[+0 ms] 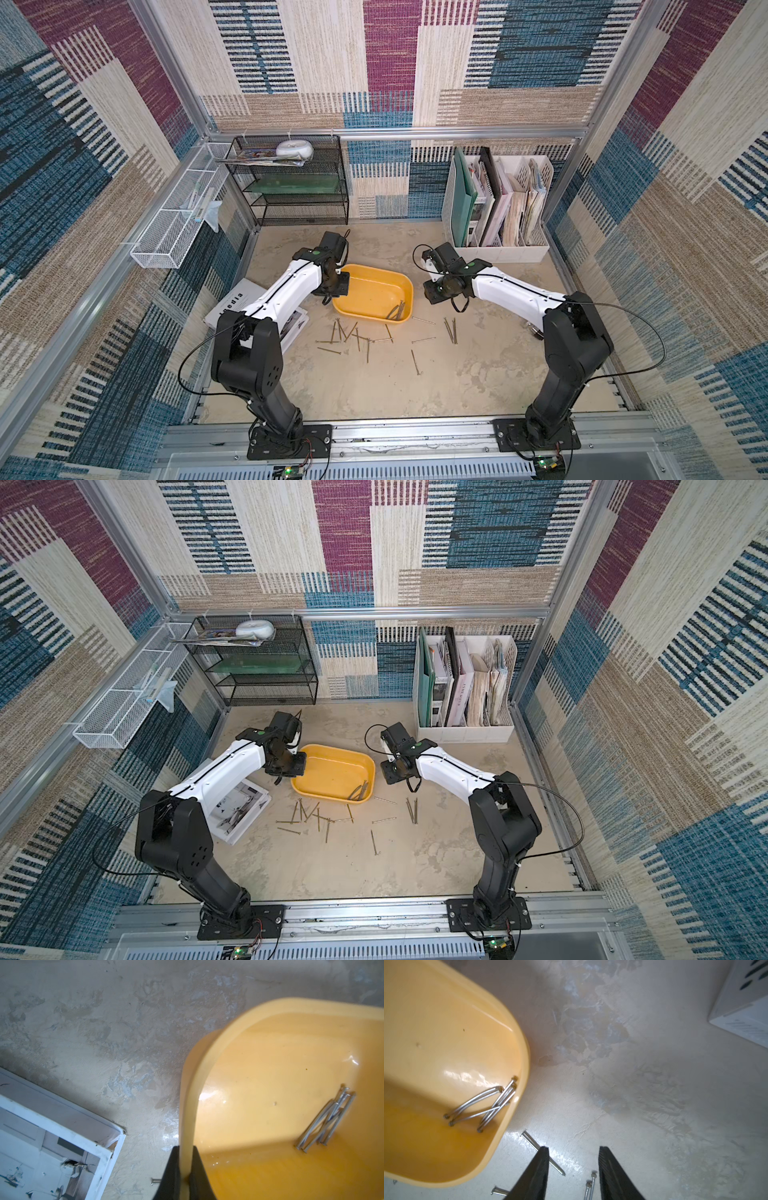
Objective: Put the nails on the desktop into the storage box
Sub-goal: Pick up the nail from the center of the board.
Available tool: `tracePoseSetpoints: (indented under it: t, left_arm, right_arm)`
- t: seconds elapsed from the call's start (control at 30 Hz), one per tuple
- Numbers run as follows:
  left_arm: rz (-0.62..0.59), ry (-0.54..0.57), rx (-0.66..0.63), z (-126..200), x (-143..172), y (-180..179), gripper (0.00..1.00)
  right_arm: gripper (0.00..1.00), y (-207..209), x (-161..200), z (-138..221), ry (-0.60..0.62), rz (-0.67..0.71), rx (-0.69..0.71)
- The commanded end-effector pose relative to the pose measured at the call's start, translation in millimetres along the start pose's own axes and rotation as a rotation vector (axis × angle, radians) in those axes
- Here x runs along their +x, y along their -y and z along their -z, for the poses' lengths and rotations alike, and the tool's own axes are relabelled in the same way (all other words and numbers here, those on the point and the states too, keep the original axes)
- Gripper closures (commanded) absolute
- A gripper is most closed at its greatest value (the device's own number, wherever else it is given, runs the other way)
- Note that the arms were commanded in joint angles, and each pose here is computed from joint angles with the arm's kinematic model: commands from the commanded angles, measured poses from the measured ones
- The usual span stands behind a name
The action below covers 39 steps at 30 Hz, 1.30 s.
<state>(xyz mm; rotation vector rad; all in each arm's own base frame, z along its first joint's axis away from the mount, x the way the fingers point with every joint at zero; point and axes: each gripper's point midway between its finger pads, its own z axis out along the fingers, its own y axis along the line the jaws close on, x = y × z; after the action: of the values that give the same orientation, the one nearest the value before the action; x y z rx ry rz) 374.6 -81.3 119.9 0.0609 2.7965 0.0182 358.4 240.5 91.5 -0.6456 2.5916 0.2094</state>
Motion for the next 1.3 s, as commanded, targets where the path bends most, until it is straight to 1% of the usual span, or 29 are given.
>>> tracePoseSetpoints:
  t: [0.0, 0.07, 0.23, 0.33, 0.47, 0.6, 0.7, 0.77, 0.83, 0.97, 1.17, 1.27]
  left_arm:
    - [0.011, 0.007, -0.037, 4, -3, -15, 1.00]
    - [0.022, 0.000, -0.047, 3, -2, -21, 1.00]
    - [0.054, 0.001, -0.044, 3, -4, -31, 1.00]
    - [0.062, -0.001, -0.036, 3, -4, -32, 1.00]
    - [0.063, -0.001, -0.033, 3, -5, -32, 1.00]
    - [0.068, -0.005, -0.017, 2, -4, -30, 1.00]
    - [0.069, -0.009, -0.011, 2, -4, -29, 1.00]
    - [0.071, -0.007, -0.008, 2, -4, -28, 1.00]
    - [0.071, -0.007, -0.002, 3, -4, -28, 1.00]
    - [0.071, -0.007, -0.006, 3, -4, -28, 1.00]
    - [0.070, -0.011, -0.012, 1, -3, -30, 1.00]
    - [0.073, -0.011, -0.011, 1, -3, -30, 1.00]
  right_arm:
    - [0.53, -14, 3, -1, 0.016, 0.139, -0.081]
    - [0.52, -25, 9, -3, 0.006, 0.189, -0.137]
    - [0.51, -51, 33, -11, -0.034, 0.290, -0.211]
    - [0.51, -62, 44, -11, -0.044, 0.349, -0.223]
    - [0.51, -67, 50, -4, -0.018, 0.365, -0.227]
    - [0.51, -69, 57, 12, 0.022, 0.365, -0.229]
    - [0.51, -74, 69, 23, 0.018, 0.391, -0.246]
    - [0.51, -79, 81, 24, -0.007, 0.417, -0.272]
    - [0.51, -78, 92, 20, -0.030, 0.459, -0.240]
    - [0.50, -71, 100, 9, -0.062, 0.497, -0.202]
    - [0.50, -67, 92, 0, -0.051, 0.582, -0.150]
    - [0.50, -70, 93, -5, -0.080, 0.626, -0.162]
